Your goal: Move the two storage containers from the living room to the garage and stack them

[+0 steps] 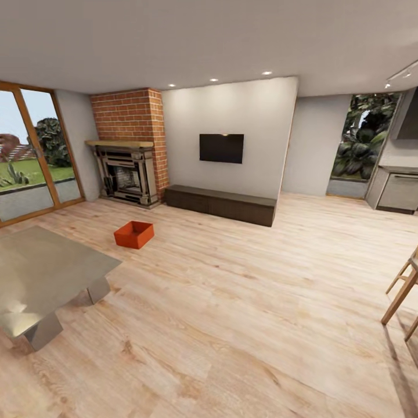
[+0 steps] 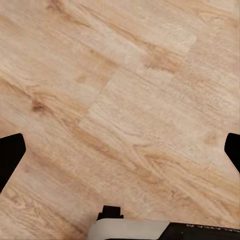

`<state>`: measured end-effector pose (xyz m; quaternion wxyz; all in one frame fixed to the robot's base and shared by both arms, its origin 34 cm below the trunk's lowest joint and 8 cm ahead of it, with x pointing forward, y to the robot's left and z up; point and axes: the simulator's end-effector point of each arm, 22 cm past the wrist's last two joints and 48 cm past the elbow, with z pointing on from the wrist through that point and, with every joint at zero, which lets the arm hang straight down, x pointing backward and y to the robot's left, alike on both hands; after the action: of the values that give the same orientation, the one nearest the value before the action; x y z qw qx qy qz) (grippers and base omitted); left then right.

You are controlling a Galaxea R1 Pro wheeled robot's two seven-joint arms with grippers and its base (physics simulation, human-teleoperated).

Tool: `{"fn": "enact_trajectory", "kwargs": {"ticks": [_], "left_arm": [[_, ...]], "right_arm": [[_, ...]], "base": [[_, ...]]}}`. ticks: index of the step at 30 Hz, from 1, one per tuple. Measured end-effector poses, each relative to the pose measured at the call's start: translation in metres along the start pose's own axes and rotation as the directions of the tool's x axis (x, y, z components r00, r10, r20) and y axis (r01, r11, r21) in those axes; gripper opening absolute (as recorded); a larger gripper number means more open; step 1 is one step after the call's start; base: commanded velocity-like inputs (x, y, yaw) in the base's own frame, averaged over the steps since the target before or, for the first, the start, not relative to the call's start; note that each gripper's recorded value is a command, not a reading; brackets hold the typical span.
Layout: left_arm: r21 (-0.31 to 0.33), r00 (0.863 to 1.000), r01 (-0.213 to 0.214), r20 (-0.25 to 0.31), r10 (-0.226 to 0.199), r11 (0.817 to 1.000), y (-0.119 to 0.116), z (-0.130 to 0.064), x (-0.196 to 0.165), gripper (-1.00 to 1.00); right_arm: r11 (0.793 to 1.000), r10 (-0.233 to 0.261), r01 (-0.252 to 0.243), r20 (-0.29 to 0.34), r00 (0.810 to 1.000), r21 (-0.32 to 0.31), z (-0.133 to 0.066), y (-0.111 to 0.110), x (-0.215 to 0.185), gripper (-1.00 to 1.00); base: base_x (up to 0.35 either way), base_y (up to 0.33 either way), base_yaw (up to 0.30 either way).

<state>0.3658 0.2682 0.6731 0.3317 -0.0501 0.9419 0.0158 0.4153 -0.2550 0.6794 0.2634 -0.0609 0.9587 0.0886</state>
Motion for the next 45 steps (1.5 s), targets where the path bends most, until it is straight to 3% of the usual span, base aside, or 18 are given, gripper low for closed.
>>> {"fn": "enact_trajectory", "kwargs": {"ticks": [45], "left_arm": [[0.000, 1.000, 0.000, 0.004, 0.000, 1.000, -0.0001, 0.0000, -0.0014, 1.00]], "right_arm": [[1.000, 0.001, -0.001, 0.004, 1.000, 0.001, -0.0005, -0.0001, -0.0015, 1.00]], "base": [[0.320, -0.001, 0.000]]}}
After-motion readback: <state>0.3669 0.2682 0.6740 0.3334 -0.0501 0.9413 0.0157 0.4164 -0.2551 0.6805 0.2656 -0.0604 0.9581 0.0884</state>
